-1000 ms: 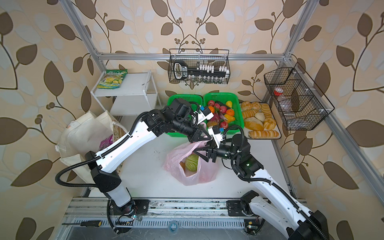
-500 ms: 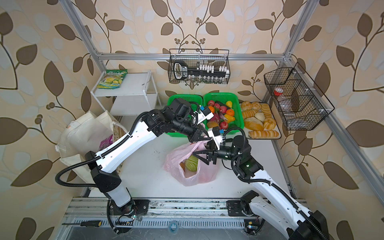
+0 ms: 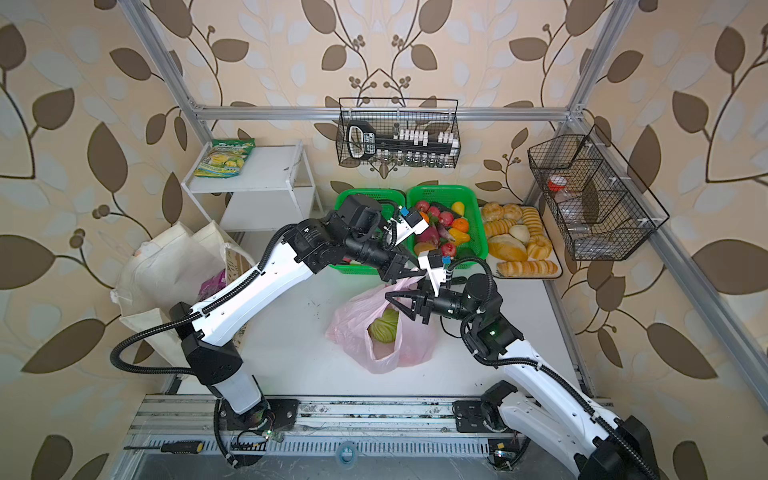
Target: Place the mixed food into the grocery bags and tie them
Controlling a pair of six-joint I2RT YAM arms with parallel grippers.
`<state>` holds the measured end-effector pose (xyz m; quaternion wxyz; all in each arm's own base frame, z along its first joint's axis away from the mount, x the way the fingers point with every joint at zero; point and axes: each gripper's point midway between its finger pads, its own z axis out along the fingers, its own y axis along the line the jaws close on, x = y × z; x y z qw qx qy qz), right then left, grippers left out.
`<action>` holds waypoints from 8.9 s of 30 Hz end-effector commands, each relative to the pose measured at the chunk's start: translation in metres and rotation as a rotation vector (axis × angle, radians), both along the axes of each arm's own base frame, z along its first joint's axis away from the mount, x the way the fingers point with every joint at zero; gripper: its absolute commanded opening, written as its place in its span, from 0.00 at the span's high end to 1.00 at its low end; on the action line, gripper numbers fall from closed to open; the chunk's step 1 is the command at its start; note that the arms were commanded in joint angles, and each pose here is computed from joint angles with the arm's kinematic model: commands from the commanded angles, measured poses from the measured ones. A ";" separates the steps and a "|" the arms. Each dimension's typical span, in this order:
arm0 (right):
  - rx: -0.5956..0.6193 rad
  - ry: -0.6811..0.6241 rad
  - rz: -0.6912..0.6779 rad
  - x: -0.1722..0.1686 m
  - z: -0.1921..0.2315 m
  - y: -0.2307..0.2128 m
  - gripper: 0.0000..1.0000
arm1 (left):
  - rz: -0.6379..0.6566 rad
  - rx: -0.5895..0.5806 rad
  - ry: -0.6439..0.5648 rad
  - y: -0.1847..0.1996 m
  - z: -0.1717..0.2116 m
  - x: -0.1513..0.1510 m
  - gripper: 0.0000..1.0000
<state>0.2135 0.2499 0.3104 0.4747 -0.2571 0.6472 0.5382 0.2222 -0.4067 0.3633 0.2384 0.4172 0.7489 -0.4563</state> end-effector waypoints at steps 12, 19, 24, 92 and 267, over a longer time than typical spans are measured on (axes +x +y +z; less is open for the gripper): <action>0.032 0.000 0.009 -0.001 0.001 0.000 0.90 | 0.004 -0.102 -0.049 0.010 0.037 -0.013 0.92; 0.033 0.028 -0.008 0.003 -0.004 -0.002 0.92 | 0.039 -0.153 -0.104 0.029 0.060 -0.023 0.40; 0.036 0.025 0.020 0.002 -0.004 0.001 0.92 | 0.160 -0.186 -0.241 0.055 0.074 -0.015 0.22; 0.030 0.153 0.053 0.014 0.002 0.009 1.00 | -0.352 0.111 -0.708 0.084 -0.037 -0.018 0.01; -0.355 -0.498 0.334 -0.037 -0.025 0.007 1.00 | -0.249 0.070 -0.071 0.087 -0.043 -0.027 0.32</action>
